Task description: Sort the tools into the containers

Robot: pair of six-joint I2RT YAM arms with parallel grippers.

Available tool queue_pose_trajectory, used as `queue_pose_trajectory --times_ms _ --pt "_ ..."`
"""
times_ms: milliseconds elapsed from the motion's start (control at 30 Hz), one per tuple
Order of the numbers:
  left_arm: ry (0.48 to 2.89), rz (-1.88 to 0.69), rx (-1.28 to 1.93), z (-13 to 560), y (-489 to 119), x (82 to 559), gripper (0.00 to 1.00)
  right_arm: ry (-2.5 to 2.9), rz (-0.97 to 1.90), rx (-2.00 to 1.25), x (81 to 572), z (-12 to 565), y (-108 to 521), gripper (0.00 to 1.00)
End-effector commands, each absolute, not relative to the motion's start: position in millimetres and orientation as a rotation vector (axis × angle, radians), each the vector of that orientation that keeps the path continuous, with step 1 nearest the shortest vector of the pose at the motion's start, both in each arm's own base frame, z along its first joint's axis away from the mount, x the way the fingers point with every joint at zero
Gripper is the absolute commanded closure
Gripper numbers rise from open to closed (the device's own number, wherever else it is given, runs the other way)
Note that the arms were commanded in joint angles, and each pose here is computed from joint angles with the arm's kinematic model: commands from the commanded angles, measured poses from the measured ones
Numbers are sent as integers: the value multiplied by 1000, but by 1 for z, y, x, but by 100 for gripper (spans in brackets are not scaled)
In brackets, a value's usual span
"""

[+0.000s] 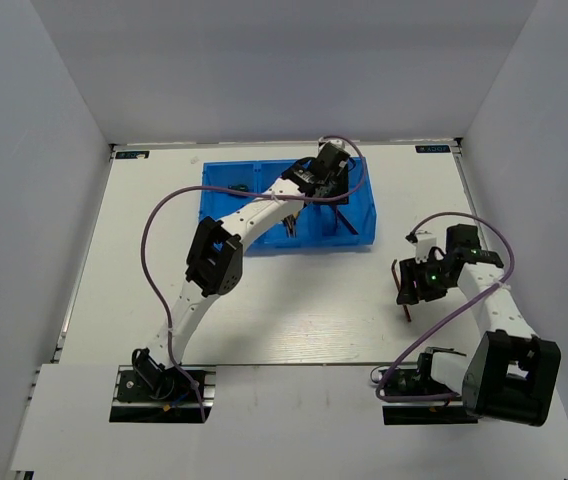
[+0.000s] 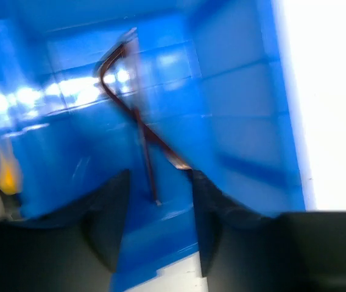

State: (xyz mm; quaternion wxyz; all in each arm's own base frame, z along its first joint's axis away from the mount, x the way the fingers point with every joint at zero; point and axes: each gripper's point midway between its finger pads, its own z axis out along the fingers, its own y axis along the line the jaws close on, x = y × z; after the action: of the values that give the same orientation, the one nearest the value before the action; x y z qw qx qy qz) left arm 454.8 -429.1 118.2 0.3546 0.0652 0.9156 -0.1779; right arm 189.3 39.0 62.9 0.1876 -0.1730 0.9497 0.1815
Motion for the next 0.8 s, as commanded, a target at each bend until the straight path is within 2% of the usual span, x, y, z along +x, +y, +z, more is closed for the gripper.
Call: queue_pose_trajectory --times_ms 0,133,300,400,433,467,600,633,667,700,733,767 --pt "2267 -566 196 166 -444 456 41 2662 477 -494 202 58 36 43" --pt "2256 -601 206 173 -448 454 36 2687 480 -487 205 48 37 43" --pt "2166 -689 193 234 -444 444 36 2701 419 -510 216 32 37 44" --pt "2151 -631 180 250 -425 431 35 2726 389 -512 224 24 36 46" --pt "2102 -641 171 283 -411 421 35 2740 342 -521 227 19 32 48" --pt "2131 -591 161 269 -397 414 35 2756 327 -532 228 15 33 48" --pt "2105 -540 120 282 -340 372 32 2815 200 -562 228 -1 26 55" --pt "2173 -495 107 251 -322 356 30 2833 162 -570 224 -7 22 60" --pt "2167 -491 82 251 -310 347 28 2841 146 -571 223 -8 21 65" --pt "2119 -533 55 275 -296 329 28 2845 140 -578 221 -10 21 72" --pt "2172 -489 14 249 -278 315 27 2861 123 -591 215 -12 20 84" --pt "2170 -502 -7 249 -269 306 27 2873 123 -585 212 -13 18 91"
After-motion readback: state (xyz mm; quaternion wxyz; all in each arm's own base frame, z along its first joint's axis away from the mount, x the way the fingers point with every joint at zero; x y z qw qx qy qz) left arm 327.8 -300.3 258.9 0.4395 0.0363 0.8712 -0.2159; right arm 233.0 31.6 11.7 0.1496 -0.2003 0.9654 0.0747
